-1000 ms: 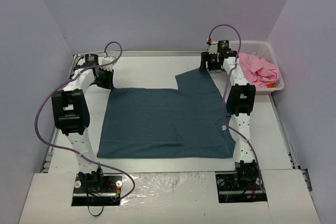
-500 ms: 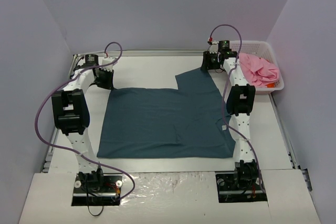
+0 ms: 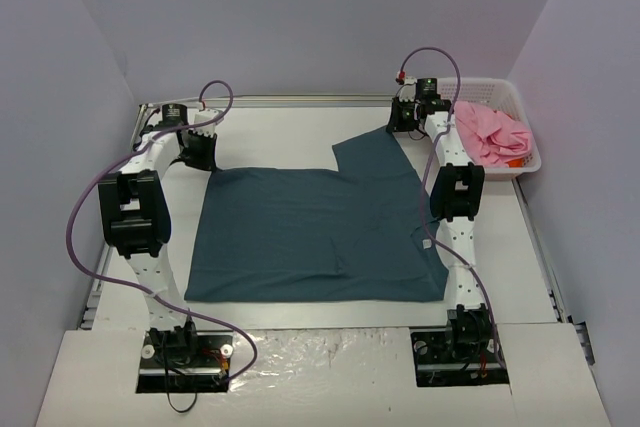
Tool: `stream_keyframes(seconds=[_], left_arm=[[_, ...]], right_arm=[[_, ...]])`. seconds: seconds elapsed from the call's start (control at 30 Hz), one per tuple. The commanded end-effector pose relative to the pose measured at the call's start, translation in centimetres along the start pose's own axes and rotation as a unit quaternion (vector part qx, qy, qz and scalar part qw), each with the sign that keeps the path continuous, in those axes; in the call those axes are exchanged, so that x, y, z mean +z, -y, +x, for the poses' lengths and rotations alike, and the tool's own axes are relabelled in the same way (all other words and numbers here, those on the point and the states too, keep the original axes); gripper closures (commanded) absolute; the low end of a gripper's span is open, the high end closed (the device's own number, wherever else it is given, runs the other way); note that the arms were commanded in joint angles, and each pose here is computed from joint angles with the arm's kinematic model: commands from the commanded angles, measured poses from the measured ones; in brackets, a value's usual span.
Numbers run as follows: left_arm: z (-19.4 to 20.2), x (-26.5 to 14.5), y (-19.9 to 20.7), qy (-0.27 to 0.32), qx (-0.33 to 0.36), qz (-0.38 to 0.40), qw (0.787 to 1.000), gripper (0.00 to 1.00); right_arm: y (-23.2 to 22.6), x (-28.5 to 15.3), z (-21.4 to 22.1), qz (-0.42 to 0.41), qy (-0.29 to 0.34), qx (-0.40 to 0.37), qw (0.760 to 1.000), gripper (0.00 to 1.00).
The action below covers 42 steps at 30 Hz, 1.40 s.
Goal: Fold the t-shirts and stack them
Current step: Grap the side of the flattened tshirt furthest away from the robot with both arms
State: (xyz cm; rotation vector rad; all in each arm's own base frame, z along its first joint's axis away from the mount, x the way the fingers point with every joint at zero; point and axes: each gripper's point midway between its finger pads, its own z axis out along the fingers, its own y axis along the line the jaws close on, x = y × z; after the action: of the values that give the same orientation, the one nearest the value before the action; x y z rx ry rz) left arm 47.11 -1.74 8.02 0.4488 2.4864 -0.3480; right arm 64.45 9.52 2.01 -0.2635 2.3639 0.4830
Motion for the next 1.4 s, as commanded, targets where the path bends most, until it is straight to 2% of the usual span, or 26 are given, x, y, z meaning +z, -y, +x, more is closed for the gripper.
stream_keyframes(seconds=[0.0,0.13,0.47,0.87,1.2,1.37], left_arm=[[-0.9,-0.4,0.4,0.012,0.014,0.006,1.0,0.98],[-0.9,-0.3,0.3,0.012,0.012,0.006,1.0,0.98],[-1.4,-0.5,0.2,0.015,0.011,0.004,1.0,0.98],[-3.1,-2.1,1.4,0.034,0.019,0.026,0.999,0.98],[-3.1,-3.1,2.3,0.043,0.025,0.037,0.998,0.98],[-3.1,-4.0,2.7,0.054,0.032,0.033,0.997,0.98]], right_arm=[[0.9,0.8,2.5,0.011,-0.033,0.013,0.999,0.89],[1.1,0.8,2.5,0.017,-0.034,0.012,0.999,1.0],[0.7,-0.4,1.1,0.017,-0.023,0.0,1.0,1.0],[-1.7,-6.8,-3.9,0.017,0.018,-0.047,0.999,1.0],[-3.3,-11.4,-6.4,0.021,0.043,-0.067,0.997,1.0],[-4.1,-14.2,-6.3,0.016,0.043,-0.066,0.997,1.0]])
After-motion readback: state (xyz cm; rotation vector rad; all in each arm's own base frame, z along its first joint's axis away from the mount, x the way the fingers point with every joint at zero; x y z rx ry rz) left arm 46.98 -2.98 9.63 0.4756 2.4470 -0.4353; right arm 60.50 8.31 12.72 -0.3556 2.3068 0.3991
